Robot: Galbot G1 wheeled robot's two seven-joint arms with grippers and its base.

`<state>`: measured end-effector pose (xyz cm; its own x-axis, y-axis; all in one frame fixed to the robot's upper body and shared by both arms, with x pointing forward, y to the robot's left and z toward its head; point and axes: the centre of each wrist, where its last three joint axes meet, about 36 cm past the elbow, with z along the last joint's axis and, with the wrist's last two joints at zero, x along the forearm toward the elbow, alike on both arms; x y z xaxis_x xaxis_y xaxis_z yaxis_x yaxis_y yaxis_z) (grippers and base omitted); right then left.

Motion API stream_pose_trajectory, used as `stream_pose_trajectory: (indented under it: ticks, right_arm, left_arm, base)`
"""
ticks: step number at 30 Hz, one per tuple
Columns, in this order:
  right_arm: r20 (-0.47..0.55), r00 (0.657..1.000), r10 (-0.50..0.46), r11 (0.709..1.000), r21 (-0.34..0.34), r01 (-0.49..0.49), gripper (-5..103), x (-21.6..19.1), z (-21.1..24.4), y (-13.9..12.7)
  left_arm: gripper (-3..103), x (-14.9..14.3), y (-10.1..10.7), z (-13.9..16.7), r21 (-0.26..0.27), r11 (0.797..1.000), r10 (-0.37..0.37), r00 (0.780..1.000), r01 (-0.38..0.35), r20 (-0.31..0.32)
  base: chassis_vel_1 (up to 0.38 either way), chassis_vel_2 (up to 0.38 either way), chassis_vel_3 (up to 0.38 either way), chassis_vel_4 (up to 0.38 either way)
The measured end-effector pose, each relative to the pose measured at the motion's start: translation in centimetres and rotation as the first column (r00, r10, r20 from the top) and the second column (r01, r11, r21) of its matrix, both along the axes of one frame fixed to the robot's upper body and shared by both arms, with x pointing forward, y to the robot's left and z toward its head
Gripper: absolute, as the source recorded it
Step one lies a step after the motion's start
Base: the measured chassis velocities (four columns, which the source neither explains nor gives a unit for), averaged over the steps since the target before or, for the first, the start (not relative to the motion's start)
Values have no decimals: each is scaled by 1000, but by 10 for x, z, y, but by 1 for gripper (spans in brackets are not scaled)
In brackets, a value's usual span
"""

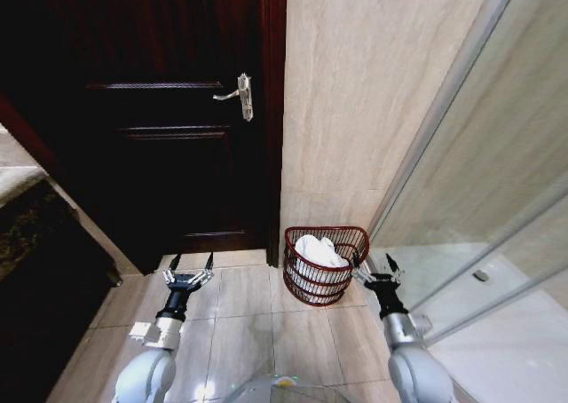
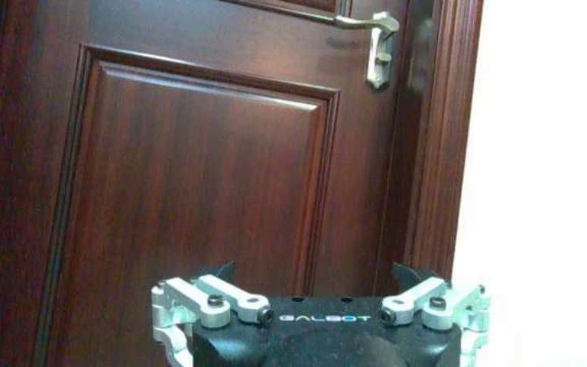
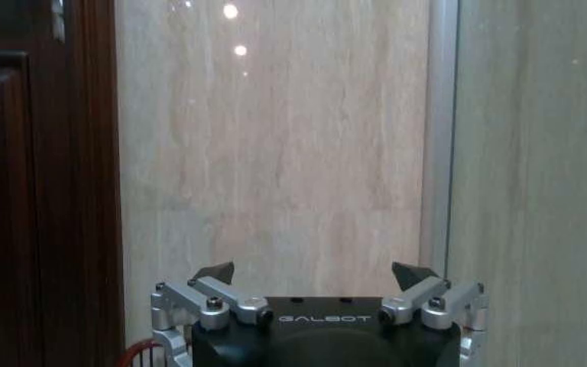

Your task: Discard the used towel into the hamper.

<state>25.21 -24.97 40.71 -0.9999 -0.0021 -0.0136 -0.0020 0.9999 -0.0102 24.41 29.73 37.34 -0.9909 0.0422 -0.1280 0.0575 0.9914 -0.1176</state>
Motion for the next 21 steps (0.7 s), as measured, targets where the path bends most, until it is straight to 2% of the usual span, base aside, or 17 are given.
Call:
stream_pose_trajectory:
  ticks: [5,10,12,14,18,21]
  right_arm:
    - [22,1000,-11,1000,0,11,100,-3,8,2]
    - [15,1000,-25,1000,3,25,100,-9,13,2]
    - [15,999,-39,999,7,39,100,-15,16,3]
    - [17,999,-40,999,7,40,100,-16,16,3]
    - [35,998,-49,999,9,49,100,-20,19,4]
    - [40,997,-64,998,16,64,100,-24,18,6]
  left_arm:
    - [100,-1,-13,-2,-11,1000,13,1000,-13,0]
    - [100,-2,-18,0,-4,999,32,999,-32,-4]
    - [100,-2,-18,5,10,998,69,997,-68,-21]
    - [100,-2,-18,6,14,997,75,997,-75,-23]
    - [100,-1,-22,11,55,993,107,994,-106,-17]
    - [100,-3,-21,13,85,990,107,994,-109,22]
  base:
    - [0,0,0,0]
    - [0,0,0,0]
    - [0,0,0,0]
    - [0,0,0,0]
    - [0,0,0,0]
    - [0,0,0,0]
